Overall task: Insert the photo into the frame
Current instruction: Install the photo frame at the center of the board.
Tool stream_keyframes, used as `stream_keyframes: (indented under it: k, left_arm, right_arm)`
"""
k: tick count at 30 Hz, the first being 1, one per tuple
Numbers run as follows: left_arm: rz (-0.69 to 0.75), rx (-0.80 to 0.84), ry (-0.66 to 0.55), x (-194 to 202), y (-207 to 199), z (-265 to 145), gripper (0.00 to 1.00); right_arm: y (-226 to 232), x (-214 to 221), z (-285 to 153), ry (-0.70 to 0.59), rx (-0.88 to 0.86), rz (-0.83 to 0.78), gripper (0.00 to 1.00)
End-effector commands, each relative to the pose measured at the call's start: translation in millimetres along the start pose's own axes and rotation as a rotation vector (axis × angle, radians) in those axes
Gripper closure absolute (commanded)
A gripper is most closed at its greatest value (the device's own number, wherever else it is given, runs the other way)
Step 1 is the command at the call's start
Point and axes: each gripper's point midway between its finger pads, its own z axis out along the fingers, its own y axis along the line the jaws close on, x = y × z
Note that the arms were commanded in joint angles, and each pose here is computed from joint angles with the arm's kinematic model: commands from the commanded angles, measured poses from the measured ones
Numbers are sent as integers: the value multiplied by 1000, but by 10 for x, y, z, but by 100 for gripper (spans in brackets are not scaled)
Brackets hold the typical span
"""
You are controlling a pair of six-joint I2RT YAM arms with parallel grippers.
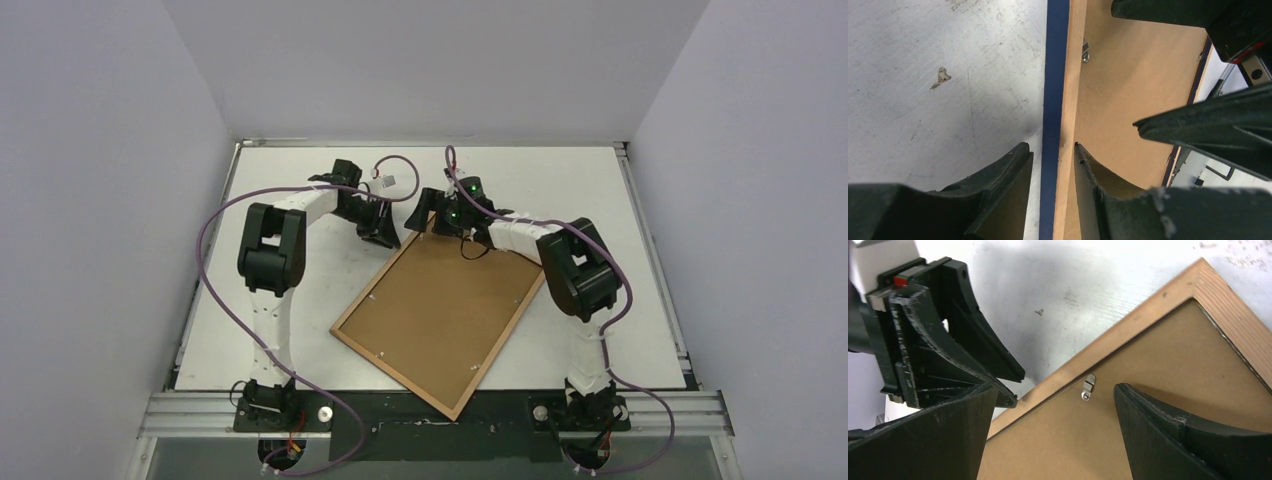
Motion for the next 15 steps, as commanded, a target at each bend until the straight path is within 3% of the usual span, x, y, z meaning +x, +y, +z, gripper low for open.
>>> stream_keyframes:
  k: [1, 15]
  left_arm:
    - [14, 27, -27, -148, -26, 42, 66]
    - [-1, -2, 7, -50, 84, 105, 80]
  right_arm:
    - [235, -287, 20, -53, -64, -69, 10]
    - [171, -85, 121, 41, -77, -85, 10]
